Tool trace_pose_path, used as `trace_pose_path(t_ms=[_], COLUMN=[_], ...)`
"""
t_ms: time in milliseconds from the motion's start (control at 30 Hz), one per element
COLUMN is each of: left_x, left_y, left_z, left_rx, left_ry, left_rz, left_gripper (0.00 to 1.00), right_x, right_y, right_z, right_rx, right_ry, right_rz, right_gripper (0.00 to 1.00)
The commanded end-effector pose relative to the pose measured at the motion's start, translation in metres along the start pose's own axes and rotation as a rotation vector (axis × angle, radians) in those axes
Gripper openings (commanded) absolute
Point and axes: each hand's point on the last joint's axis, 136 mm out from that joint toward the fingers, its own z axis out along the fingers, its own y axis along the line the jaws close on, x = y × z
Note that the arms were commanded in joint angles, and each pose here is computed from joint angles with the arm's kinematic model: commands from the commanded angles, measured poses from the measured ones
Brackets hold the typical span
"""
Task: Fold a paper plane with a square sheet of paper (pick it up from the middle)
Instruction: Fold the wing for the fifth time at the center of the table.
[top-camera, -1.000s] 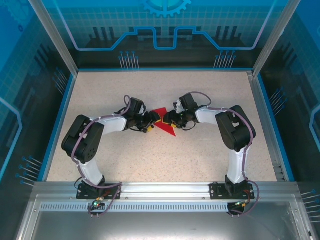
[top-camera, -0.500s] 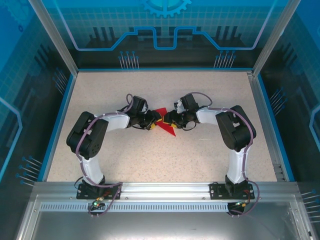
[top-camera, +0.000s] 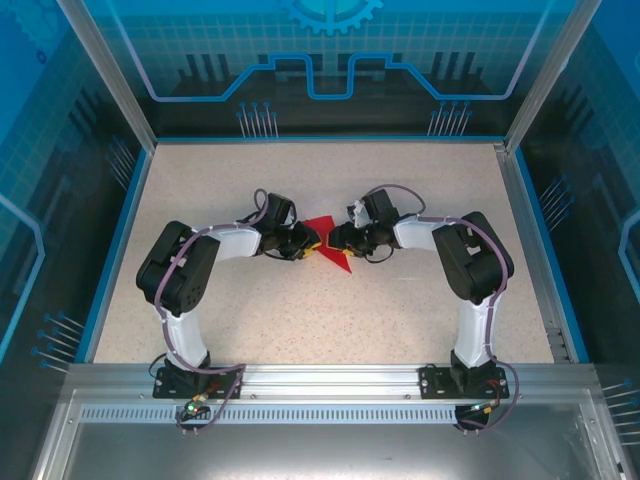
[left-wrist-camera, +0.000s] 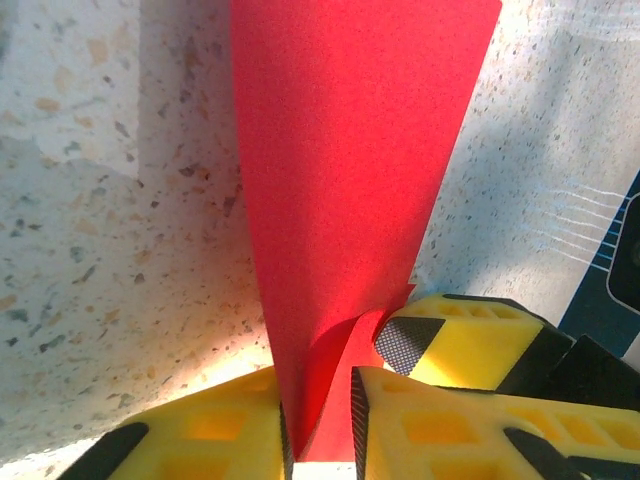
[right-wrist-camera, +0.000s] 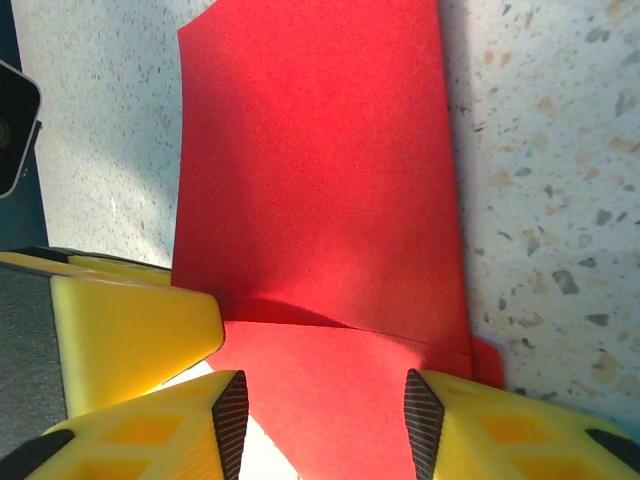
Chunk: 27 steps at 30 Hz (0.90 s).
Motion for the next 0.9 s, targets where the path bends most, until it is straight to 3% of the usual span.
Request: trace_pose_path(t_ms=[0, 167, 400, 600, 867], left_x=[0.002, 0.003, 0.007, 0.01, 0.01], left_y=[-0.003, -0.007, -0.016, -0.026, -0.03], left_z=[0.002, -0.001, -0.008, -0.017, -0.02], left_rx=[-0.007, -0.002, -0.007, -0.025, -0.035], left_ry=[0.018, 0.015, 0.016, 0.018, 0.022], left_rz=[0.009, 0.014, 0.013, 0.024, 0.029], left_gripper=[0.18, 0.06, 0.04, 0.04, 0.04], right_x=[-0.005, -0.014, -0.019, -0.002, 0.026], right_y=[-0.013, -0.001, 0.014, 0.032, 0.031], right_z=[-0.007, -0.013, -0.034, -0.039, -0.018], right_rx=[0.053, 0.038, 0.167, 0.294, 0.309], right_ry=[-0.033, -0.066, -0.189, -0.325, -0.331], right_rz=[-0.053, -0.136, -0.397, -0.707, -0.92], right_gripper=[0.47, 0.48, 0.55, 0.48, 0.43])
